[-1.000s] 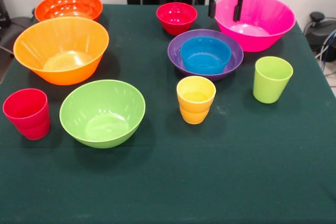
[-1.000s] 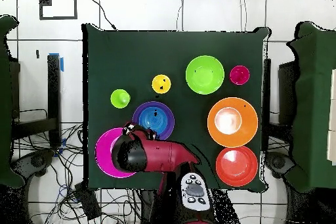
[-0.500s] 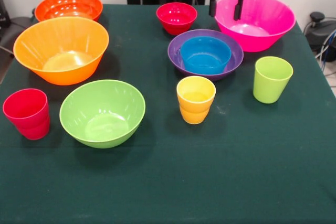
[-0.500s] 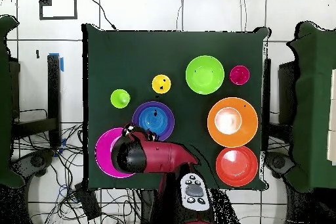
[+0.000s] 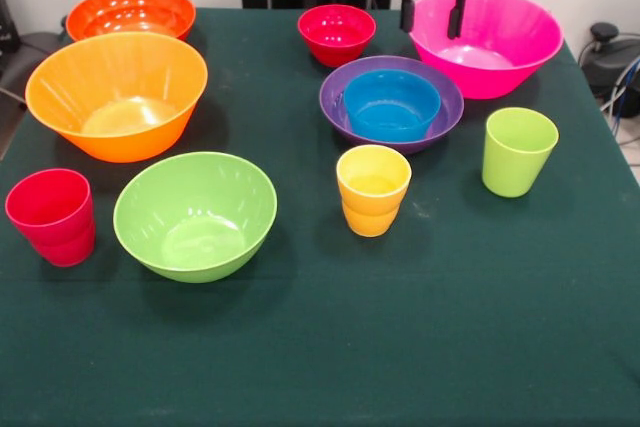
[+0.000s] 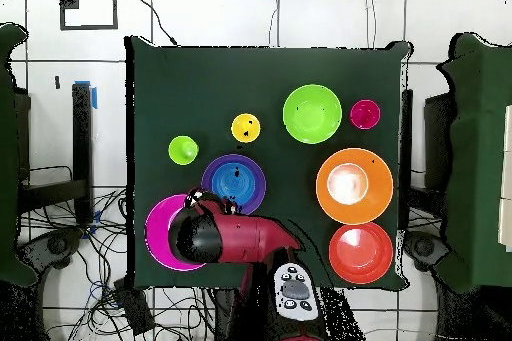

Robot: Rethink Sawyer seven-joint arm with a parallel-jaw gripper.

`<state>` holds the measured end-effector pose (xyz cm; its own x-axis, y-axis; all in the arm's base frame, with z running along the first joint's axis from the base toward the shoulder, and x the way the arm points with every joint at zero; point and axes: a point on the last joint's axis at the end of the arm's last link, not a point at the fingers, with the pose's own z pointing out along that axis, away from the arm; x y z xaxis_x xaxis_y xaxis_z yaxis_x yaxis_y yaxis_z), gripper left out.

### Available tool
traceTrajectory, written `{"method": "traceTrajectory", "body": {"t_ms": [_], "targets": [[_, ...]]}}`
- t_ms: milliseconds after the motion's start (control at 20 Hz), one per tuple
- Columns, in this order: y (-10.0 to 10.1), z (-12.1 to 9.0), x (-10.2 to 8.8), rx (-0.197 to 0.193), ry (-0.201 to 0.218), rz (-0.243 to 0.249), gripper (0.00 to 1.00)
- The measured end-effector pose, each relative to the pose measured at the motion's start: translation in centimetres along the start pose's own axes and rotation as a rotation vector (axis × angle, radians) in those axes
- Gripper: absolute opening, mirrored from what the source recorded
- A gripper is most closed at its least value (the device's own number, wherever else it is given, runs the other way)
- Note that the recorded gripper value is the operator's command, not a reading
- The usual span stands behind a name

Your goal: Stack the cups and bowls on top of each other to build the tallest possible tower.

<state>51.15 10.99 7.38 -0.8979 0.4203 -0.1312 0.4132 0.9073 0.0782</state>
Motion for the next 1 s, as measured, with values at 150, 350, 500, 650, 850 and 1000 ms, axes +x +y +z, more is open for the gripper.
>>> {"method": "traceTrajectory", "body": {"t_ms": [150, 350, 500, 650, 850, 1000], "targets": [[0.2, 0.0, 0.1, -0.001, 0.001, -0.003, 1.0], [0.7, 0.0, 0.4, -0.004, 0.002, -0.011, 1.0], [0.9, 0.0, 0.6, -0.005, 0.003, -0.016, 1.0], [1.2, 0.0, 0.8, -0.005, 0.004, -0.021, 1.0], [1.4, 0.0, 1.0, -0.006, 0.005, -0.024, 1.0], [1.4, 0.0, 1.0, -0.007, 0.005, -0.023, 1.0]]}}
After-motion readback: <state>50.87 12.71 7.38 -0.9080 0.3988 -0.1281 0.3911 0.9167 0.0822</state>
